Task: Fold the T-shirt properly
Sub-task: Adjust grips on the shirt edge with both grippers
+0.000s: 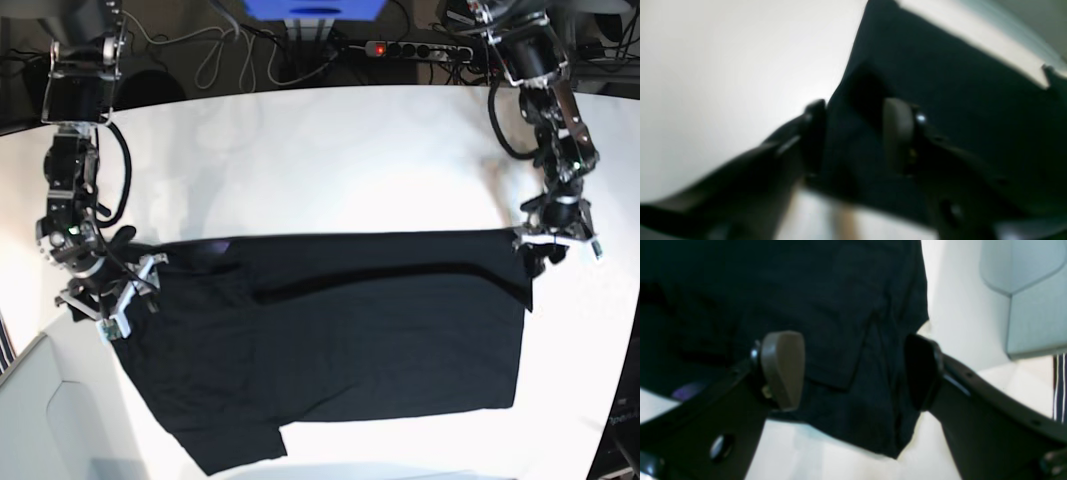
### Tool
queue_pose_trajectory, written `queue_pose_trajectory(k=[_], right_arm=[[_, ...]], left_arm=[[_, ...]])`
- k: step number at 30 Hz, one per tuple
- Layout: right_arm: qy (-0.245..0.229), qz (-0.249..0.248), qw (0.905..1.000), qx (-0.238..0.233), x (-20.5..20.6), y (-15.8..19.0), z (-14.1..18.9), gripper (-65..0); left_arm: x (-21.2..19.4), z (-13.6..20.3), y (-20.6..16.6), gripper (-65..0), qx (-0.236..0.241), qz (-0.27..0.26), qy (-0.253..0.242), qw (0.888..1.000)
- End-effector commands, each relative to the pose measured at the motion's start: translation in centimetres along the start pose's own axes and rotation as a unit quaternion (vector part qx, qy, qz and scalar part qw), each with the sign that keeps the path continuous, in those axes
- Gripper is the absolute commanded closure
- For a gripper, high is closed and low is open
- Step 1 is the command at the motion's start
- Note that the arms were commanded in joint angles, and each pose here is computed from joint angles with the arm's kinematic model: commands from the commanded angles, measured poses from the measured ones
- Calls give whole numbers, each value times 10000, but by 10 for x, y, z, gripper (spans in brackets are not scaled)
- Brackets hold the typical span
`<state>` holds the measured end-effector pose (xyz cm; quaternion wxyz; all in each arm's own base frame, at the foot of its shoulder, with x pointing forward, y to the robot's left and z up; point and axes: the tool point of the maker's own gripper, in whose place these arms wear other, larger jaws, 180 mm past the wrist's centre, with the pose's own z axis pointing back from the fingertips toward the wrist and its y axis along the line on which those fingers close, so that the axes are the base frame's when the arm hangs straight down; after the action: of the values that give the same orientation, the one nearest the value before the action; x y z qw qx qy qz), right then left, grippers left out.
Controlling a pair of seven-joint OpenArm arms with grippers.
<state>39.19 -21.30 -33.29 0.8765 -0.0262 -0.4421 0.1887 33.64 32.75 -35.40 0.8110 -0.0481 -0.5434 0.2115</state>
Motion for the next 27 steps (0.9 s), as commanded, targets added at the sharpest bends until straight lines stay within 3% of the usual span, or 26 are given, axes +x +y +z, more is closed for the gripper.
queue_pose_trajectory(k=[1,6,10,21,23,27], right_arm=[[-330,95,9994,-83,21,-9,6,-458],[-215,10,9996,-159,6,-14,12,-458],[-237,-115,9991,-319,2,-25,19,-458],[-187,-97,9988,-434,-6,-33,27,-458],[-217,-132,9985,-490,-5,-37,29,-458],[-206,-160,9982,-546,-6,-42,30,-458]], left_arm=[[22,-1,-4,-363,-98,-54,-320,9994],[16,8,19,-386,175,70,-298,9994],[-17,-1,41,-386,416,389,108,9983],[-33,-10,41,-381,446,546,320,9970],[-34,-12,36,-348,378,528,354,9973],[-39,-15,25,-190,241,405,442,9979]])
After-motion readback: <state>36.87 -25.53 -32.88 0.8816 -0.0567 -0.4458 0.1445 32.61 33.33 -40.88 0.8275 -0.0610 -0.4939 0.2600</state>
